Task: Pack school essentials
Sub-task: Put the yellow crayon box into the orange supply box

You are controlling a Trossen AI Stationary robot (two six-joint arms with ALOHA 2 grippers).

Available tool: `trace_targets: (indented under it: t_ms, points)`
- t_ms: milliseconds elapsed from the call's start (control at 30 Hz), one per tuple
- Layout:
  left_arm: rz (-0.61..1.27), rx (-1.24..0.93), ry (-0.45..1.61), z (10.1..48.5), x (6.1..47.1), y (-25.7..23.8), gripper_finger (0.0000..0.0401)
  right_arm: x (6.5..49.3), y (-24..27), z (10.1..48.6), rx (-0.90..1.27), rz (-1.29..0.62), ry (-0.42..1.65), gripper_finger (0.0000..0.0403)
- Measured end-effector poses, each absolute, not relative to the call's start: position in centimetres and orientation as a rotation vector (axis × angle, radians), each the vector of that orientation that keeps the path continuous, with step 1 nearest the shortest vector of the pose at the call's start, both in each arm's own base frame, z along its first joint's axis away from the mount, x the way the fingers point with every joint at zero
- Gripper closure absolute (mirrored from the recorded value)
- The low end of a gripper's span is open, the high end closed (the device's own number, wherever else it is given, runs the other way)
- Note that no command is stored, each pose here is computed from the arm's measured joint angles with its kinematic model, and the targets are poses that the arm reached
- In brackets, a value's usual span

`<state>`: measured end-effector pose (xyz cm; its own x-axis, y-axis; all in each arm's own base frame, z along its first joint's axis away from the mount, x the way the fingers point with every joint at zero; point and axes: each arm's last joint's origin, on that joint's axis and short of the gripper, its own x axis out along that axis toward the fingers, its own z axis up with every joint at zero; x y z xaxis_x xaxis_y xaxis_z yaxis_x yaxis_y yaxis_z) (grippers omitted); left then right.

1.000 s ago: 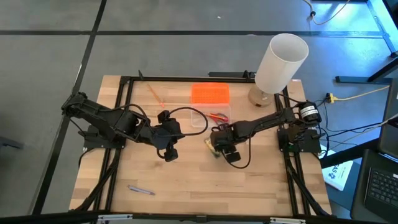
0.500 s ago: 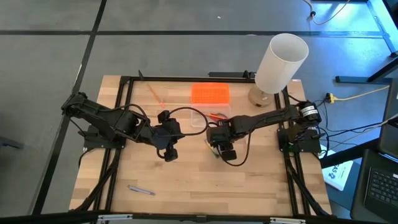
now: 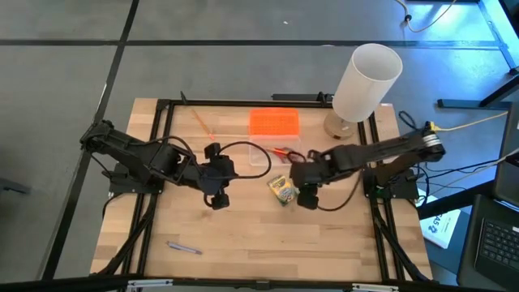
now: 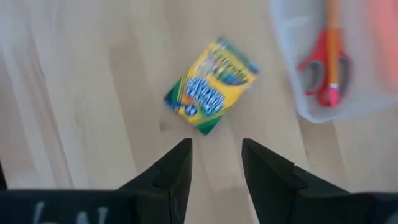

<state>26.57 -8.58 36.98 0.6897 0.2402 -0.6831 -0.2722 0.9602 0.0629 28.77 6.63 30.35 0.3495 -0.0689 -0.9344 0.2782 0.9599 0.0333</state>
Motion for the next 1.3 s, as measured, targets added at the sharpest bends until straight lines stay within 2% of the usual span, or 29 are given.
trace_targets:
  t_ms: [167,1300]
  points:
    - [0.279,0.001,0.761,37.0,26.7,-8.3,0.0401,27.8,7.5,31.5,0.277,-0.332,1.096,0.0262]
    - [0.245,0.024,0.778,37.0,26.9,-7.9,0.0401,28.6,8.5,31.7,0.365,-0.311,1.010,0.0262]
